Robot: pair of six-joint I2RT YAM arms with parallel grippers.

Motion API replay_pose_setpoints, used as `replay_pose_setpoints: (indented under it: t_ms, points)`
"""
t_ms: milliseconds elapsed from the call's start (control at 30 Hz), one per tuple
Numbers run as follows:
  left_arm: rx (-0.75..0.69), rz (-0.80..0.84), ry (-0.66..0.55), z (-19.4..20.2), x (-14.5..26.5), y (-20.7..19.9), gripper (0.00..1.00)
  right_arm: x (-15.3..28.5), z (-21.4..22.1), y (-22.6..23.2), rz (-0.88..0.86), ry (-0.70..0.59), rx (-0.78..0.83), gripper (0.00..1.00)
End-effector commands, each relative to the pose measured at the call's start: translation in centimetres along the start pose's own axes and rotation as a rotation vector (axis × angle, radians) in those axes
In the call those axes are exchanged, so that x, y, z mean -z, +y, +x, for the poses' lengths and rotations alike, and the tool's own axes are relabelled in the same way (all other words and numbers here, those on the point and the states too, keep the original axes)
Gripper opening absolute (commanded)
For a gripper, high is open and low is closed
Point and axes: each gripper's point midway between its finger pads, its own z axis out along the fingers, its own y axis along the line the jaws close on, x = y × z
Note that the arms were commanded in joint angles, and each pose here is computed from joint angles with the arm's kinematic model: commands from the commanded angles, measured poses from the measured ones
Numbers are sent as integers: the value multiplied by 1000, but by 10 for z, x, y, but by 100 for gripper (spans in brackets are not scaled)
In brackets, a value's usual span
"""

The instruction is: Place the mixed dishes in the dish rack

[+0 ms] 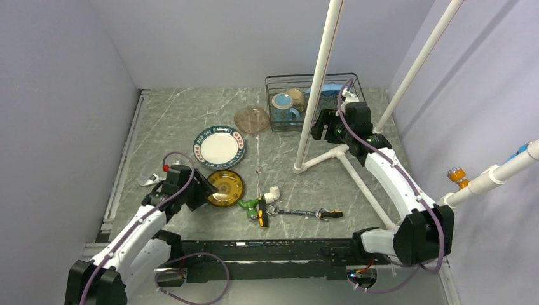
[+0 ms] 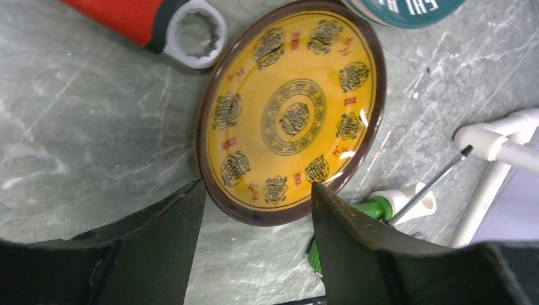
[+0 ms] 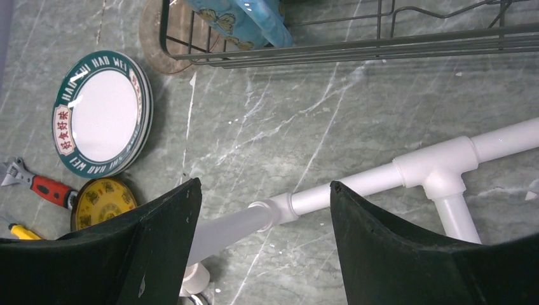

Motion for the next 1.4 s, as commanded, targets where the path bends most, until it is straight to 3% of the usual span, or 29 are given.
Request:
replay_pose_setpoints:
  t_ms: [0, 133, 433, 733, 833, 900, 933, 1133, 1367]
  points:
    - [142, -34, -73, -10, -2, 6, 64, 11, -15, 2, -4, -82, 7, 75]
    - [150, -62, -106, -11, -5, 18, 56, 14, -16, 1, 1, -88, 14, 75]
    - [128, -1, -120, -9, -18, 16, 54, 17, -19, 7, -36, -121, 12, 74]
    - [120, 21, -145, -9, -28, 22, 38, 25, -26, 14, -75, -176, 24, 73]
    - [111, 12, -140, -8, -30, 24, 25, 27, -27, 16, -86, -190, 25, 73]
    - [109, -5, -134, -7, -31, 27, 3, 28, -28, 15, -81, -192, 25, 73]
    - [109, -15, -131, -7, -31, 28, 0, 28, -28, 15, -78, -192, 25, 73]
    - [54, -36, -129, -12, -21, 23, 0, 27, -27, 11, -54, -179, 22, 73]
    - [-47, 104, -253, -44, 16, -19, 0, 29, -31, 12, -50, -179, 28, 73]
